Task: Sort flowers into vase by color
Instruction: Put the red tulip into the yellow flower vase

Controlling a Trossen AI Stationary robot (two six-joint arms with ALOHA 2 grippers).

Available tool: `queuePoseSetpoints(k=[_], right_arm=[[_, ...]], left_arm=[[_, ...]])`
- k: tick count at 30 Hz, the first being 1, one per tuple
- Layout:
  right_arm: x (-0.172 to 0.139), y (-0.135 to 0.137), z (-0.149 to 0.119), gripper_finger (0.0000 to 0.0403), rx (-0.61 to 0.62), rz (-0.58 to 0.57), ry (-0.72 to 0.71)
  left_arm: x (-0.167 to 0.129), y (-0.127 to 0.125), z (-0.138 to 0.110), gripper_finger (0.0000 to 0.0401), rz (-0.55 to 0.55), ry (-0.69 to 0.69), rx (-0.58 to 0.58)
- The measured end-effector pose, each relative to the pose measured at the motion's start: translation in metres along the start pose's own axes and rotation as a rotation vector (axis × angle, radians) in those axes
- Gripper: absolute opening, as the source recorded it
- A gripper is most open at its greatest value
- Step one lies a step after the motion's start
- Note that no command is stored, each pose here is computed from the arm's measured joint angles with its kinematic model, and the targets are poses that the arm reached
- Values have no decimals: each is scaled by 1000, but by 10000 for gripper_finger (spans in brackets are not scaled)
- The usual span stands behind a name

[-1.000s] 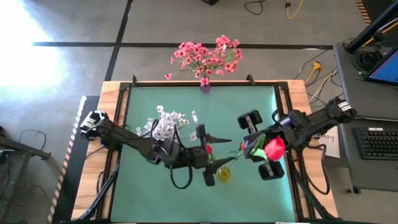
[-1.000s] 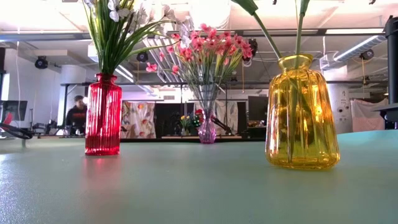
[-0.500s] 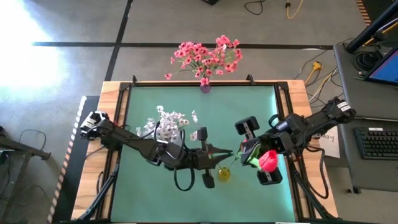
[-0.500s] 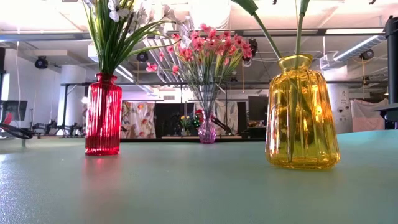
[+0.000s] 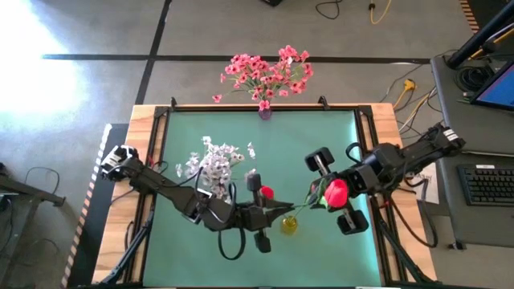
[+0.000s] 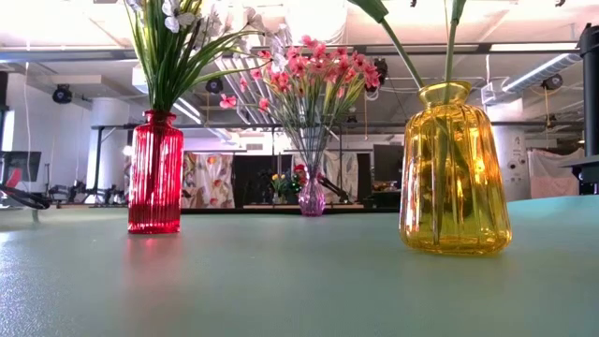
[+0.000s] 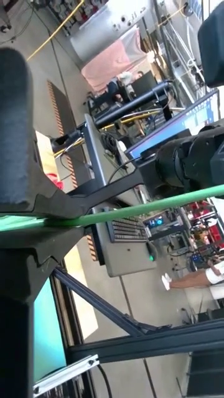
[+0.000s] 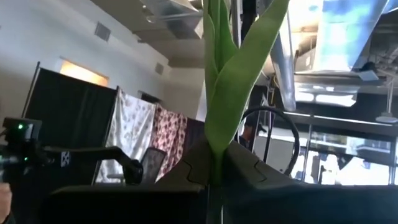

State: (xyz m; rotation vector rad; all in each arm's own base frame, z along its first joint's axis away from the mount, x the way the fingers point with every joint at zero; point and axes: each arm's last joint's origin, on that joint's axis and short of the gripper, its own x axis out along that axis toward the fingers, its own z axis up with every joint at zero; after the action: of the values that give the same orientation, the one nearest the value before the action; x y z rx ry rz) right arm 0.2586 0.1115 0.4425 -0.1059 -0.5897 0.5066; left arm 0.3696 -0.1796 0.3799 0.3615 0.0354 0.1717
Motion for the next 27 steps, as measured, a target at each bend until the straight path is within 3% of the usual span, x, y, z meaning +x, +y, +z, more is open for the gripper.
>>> queuePoseSetpoints(k=[14,18,22,27], right_arm=[[-5,3,-1,119,21,-40,140],[-7,3,0,94,67,-50,169],[-11,2,2,26,80,-94,206],[-15,2,5,11,105,-108,233]], left_arm=[[-5,-3,-1,0,22,40,19],[-7,-4,-2,0,78,75,30],[-8,-4,-2,1,79,74,3],[-9,-5,-1,31,72,83,-5]])
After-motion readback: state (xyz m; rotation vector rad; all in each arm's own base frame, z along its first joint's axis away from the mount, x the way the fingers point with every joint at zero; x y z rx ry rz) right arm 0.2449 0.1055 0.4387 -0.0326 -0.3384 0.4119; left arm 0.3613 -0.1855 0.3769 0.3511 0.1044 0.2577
